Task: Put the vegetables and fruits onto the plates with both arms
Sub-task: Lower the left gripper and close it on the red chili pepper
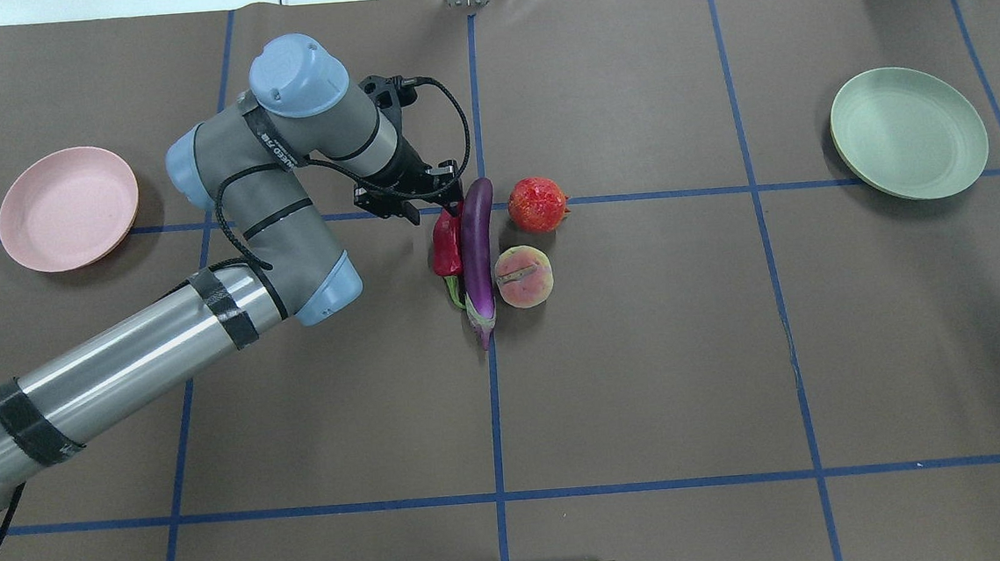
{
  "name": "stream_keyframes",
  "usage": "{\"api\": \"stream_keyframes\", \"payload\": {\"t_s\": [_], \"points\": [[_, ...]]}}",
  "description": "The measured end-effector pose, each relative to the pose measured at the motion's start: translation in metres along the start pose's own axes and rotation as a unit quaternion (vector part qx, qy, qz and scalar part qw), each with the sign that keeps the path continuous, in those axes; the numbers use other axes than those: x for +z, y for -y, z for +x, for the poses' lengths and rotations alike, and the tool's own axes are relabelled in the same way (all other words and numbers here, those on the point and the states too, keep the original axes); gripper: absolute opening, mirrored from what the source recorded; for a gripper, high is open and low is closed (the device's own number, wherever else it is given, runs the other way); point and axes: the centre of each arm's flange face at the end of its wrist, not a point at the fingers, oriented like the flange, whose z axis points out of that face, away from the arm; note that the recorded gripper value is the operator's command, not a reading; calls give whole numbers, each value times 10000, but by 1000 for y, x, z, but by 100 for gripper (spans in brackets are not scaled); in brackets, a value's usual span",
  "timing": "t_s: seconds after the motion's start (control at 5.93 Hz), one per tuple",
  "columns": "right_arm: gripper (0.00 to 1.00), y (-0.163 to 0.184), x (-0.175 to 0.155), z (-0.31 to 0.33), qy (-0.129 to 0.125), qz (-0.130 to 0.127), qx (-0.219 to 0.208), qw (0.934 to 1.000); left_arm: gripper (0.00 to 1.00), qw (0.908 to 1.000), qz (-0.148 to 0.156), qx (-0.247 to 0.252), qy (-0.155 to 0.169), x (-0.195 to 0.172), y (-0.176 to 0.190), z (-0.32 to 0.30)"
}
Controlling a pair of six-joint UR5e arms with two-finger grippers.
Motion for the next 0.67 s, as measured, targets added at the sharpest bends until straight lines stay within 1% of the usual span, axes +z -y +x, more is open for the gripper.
{"api": "stream_keyframes", "payload": {"t_s": [0.34,0.67], "points": [[100,0,0,0,0,-2,4,10000,60,10000,-23,1,4,6,-1,-1],[100,0,0,0,0,0,3,10000,43,10000,-48,19,-6,10,-5,1]]}}
